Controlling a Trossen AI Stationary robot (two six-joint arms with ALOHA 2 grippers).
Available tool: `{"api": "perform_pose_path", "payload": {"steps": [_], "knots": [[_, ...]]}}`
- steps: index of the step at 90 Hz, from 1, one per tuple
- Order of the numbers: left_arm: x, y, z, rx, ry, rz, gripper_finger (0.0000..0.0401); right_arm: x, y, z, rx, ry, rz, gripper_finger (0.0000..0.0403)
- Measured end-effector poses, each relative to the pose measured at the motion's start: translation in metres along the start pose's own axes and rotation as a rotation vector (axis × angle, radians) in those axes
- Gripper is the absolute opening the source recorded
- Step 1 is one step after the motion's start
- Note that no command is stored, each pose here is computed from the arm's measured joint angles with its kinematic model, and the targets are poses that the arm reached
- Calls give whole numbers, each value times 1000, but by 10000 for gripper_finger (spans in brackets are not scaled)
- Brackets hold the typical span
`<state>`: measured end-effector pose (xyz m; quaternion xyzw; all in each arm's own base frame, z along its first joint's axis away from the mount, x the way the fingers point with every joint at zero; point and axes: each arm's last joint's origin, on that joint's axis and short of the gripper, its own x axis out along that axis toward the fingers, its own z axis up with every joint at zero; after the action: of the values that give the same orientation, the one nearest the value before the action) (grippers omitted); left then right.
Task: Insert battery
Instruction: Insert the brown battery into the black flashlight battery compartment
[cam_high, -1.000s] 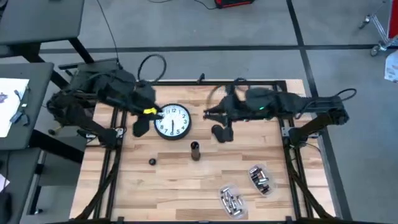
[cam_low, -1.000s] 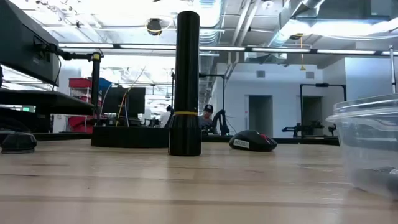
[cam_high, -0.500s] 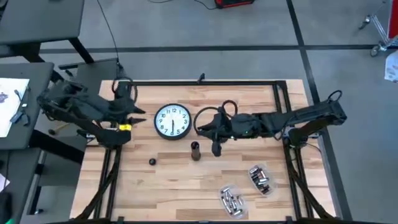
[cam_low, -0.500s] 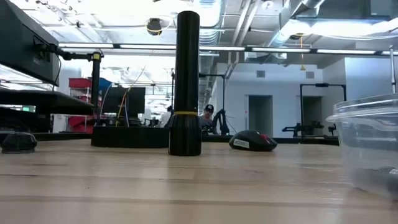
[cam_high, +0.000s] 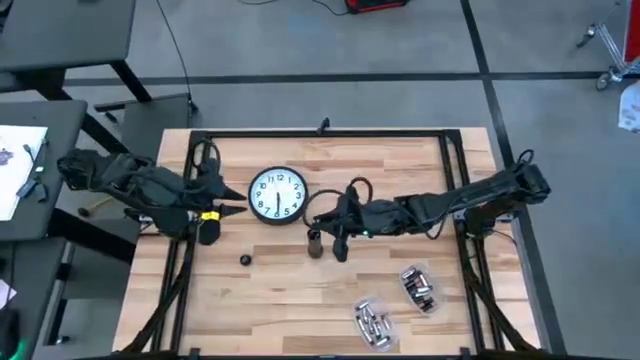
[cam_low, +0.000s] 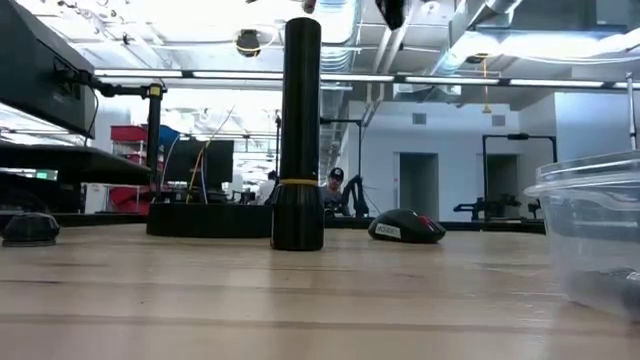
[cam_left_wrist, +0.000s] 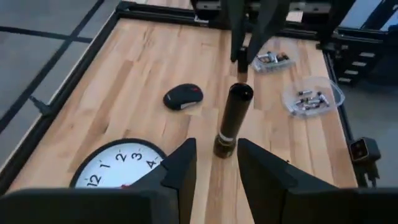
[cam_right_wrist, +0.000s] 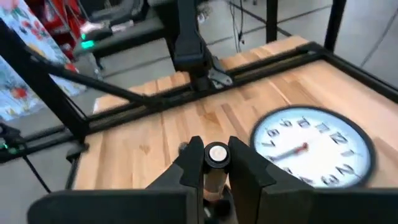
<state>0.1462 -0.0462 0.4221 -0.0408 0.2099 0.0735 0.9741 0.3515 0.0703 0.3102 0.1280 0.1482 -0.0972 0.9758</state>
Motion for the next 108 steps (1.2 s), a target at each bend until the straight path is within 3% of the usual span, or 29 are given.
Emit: {"api": "perform_pose_path", "payload": {"steps": [108], "knots": [[4, -2, -1, 2, -2, 1, 97, 3, 5, -9, -133, 128, -6, 32]]}}
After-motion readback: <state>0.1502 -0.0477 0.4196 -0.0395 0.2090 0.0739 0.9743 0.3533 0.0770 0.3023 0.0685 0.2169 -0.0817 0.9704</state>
